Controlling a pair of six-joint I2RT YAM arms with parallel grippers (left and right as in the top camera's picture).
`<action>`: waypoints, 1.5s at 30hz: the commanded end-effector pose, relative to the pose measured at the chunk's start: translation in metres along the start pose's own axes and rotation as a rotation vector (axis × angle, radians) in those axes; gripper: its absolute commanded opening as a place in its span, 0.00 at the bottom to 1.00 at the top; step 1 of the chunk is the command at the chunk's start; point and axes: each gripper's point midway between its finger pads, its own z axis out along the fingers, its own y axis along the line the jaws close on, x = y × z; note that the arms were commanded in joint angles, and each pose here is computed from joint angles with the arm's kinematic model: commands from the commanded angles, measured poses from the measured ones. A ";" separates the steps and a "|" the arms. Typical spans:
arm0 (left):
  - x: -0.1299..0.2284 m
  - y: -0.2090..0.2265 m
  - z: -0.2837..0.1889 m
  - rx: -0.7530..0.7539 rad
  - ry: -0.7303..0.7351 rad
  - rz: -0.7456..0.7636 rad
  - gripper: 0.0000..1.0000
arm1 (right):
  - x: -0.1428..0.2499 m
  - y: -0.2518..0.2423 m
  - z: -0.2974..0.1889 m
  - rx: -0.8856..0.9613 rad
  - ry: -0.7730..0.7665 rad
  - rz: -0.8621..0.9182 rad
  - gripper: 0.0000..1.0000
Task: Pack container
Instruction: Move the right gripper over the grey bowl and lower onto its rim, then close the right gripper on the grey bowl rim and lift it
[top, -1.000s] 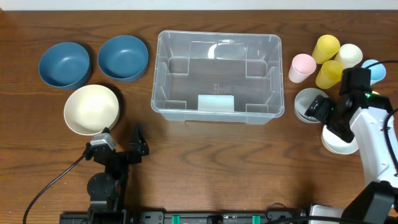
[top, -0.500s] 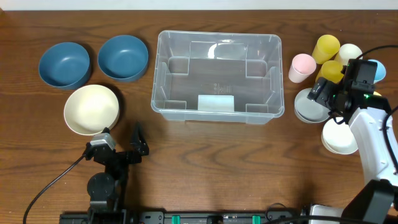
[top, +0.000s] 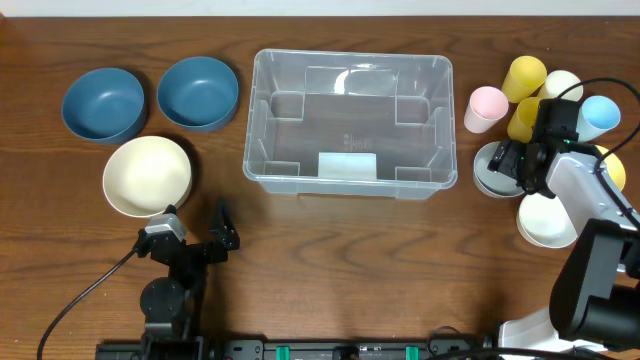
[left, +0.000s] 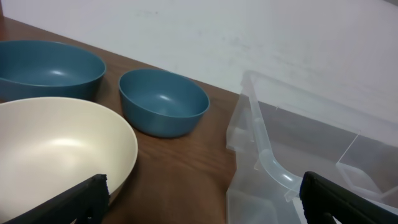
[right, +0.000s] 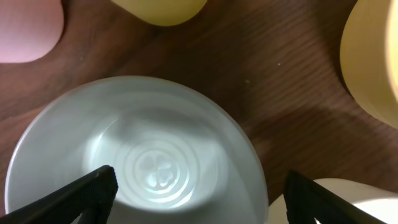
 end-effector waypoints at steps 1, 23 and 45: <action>0.014 0.010 0.001 -0.044 0.038 0.019 0.98 | -0.004 -0.011 0.001 0.040 -0.019 0.006 0.85; 0.014 0.010 0.001 -0.044 0.038 0.019 0.98 | 0.006 -0.015 0.013 0.057 0.028 0.013 0.01; 0.014 0.010 0.001 -0.044 0.038 0.019 0.98 | 0.014 -0.005 -0.031 -0.039 0.044 0.104 0.01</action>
